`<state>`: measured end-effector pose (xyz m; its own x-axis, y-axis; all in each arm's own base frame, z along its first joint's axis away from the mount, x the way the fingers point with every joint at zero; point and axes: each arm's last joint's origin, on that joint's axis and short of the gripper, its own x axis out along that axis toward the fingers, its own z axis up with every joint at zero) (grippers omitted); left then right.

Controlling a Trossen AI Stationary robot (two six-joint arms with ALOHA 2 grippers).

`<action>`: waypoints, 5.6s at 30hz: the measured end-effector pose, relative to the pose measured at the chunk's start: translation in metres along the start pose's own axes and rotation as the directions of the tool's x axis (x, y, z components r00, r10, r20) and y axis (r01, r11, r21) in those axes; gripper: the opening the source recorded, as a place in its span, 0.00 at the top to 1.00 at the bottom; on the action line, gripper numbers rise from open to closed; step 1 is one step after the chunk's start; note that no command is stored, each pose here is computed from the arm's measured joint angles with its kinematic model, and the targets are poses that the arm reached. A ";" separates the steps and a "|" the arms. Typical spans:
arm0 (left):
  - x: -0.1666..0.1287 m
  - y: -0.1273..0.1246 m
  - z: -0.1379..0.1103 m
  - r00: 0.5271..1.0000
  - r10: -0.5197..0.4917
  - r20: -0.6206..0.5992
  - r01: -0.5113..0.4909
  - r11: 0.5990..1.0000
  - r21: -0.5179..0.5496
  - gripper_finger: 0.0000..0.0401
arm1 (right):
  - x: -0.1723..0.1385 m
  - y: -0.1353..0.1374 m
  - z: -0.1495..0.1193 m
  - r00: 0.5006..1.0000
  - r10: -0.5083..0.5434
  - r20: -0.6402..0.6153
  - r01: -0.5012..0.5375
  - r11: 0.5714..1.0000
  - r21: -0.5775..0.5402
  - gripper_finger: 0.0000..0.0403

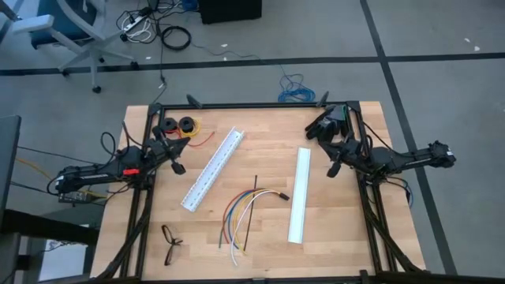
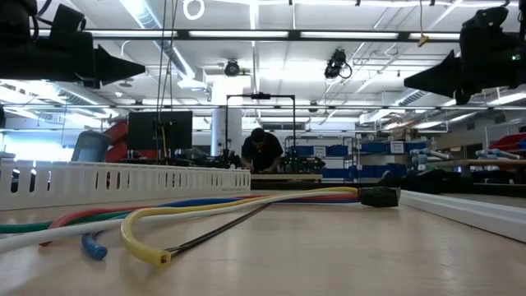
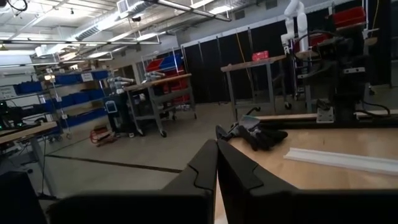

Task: Ziptie cables
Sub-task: Wrap the cable wires together using the black zip tie

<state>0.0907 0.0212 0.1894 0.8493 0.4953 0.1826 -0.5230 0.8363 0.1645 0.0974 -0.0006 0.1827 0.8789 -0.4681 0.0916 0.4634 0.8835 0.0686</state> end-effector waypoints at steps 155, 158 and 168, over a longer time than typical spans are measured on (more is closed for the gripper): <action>0.020 -0.035 -0.015 0.863 -0.425 -0.272 0.291 0.860 -0.419 0.95 | 0.273 0.162 -0.088 0.582 -0.160 -0.797 0.097 0.987 -0.127 1.00; 0.028 -0.040 -0.008 0.855 -0.414 -0.312 0.285 0.878 -0.384 0.95 | 0.273 0.161 -0.079 0.604 -0.201 -0.771 0.108 0.979 -0.171 1.00; 0.059 -0.057 -0.012 0.873 -0.364 -0.325 0.239 0.899 -0.367 0.95 | 0.243 0.156 0.012 0.676 -0.324 -0.661 0.153 0.940 -0.304 1.00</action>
<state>0.1718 0.0055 0.1789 0.9551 0.2039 -0.2151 -0.2412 0.9564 -0.1644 0.3820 0.0231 0.2278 0.5191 -0.5911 -0.6173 0.6050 0.7643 -0.2232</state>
